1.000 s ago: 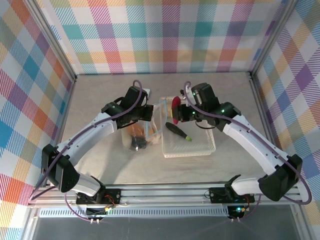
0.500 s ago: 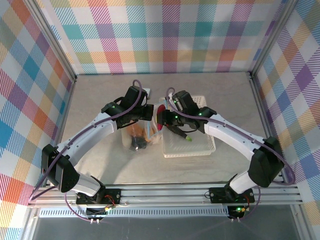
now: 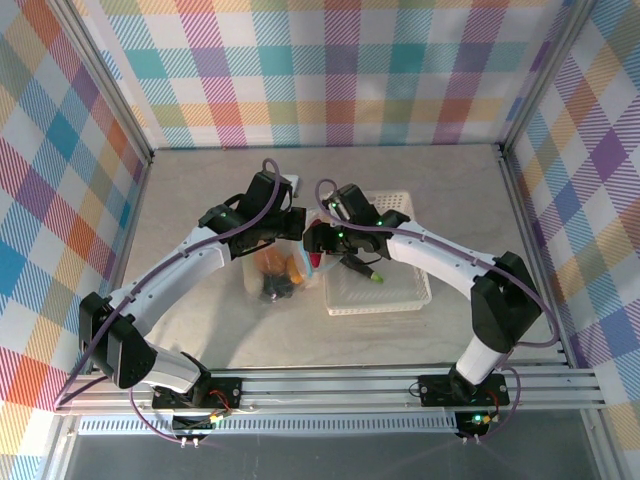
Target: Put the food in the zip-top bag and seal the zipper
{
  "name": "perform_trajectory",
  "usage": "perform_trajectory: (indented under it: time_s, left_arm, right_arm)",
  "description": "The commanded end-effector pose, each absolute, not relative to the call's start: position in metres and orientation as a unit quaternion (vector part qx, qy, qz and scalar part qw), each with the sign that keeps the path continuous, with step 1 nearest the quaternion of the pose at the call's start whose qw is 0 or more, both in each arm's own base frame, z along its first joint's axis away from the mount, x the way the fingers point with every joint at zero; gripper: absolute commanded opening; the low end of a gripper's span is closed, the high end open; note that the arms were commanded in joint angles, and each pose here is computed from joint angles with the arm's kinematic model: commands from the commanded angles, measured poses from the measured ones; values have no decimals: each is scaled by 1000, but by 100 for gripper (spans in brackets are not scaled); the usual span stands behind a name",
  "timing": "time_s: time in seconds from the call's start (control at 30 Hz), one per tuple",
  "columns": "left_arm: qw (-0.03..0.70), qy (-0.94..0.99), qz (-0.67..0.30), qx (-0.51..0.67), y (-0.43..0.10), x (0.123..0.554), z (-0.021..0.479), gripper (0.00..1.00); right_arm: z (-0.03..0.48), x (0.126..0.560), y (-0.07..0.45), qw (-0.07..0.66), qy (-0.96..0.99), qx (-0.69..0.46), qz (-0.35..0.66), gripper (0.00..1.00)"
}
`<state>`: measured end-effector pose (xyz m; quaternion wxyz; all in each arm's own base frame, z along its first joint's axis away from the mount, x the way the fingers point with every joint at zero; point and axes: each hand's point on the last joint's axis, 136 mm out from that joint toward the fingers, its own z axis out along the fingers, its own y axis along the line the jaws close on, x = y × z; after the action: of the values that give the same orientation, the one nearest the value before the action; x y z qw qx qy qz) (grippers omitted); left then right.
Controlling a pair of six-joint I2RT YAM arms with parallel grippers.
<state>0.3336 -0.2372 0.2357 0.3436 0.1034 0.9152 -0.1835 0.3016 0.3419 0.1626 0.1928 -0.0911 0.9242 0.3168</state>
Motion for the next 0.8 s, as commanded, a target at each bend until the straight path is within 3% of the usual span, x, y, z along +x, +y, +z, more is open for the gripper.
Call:
perform_trajectory:
  time_s: [0.0, 0.2, 0.37, 0.53, 0.77]
  left_arm:
    - [355, 910, -190, 97, -232, 332, 247, 0]
    - [352, 912, -185, 98, -229, 332, 244, 0]
    - [352, 914, -178, 98, -225, 330, 243, 0]
    - [353, 915, -168, 98, -220, 328, 242, 0]
    - [350, 917, -167, 99, -220, 327, 241, 0]
  right_arm:
    - [192, 301, 342, 218, 916, -107, 319, 58]
    - [239, 294, 315, 271, 905, -154, 289, 61]
    - [256, 297, 246, 313, 914, -144, 216, 61]
    - [199, 300, 188, 249, 951, -126, 137, 65]
    - [116, 288, 192, 143, 968, -168, 121, 68]
